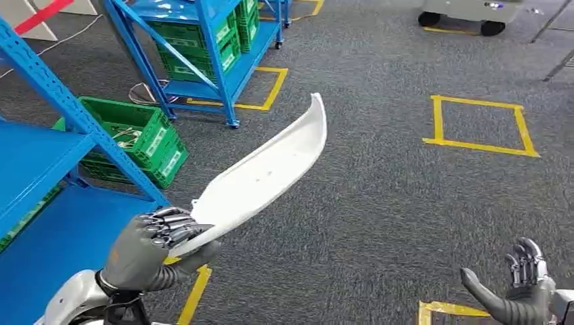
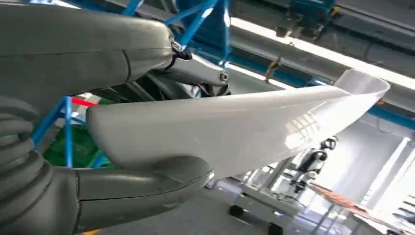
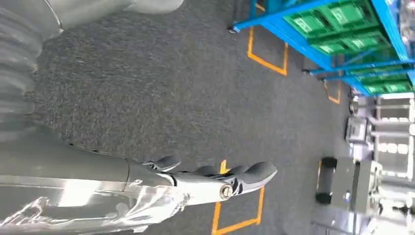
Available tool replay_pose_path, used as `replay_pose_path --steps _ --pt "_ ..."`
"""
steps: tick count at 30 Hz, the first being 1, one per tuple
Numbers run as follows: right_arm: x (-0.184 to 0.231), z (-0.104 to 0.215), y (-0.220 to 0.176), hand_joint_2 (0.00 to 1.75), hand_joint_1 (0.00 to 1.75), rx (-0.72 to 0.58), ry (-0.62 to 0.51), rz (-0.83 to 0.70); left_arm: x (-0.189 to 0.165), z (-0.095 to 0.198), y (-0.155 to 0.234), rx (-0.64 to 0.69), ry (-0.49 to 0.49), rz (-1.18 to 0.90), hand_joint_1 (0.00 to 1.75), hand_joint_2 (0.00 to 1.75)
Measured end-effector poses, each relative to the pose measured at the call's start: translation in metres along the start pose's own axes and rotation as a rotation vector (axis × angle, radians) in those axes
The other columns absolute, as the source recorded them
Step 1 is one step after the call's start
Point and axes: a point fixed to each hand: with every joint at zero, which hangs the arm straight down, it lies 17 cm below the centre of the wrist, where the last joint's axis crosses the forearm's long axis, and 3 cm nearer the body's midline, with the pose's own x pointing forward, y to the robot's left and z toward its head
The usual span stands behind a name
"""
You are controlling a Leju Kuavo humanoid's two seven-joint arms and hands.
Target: Take the parts from the cabinet and place them on the table.
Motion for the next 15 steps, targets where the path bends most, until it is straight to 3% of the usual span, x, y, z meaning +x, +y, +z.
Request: replay_pose_path --steps 15 --pt "-0.0040 0.0022 -0.0011 1.75 0.00 -0.014 0.015 0.003 0.0006 0.0013 -0.0082 -0.024 -0.006 0.026 1.75 1.75"
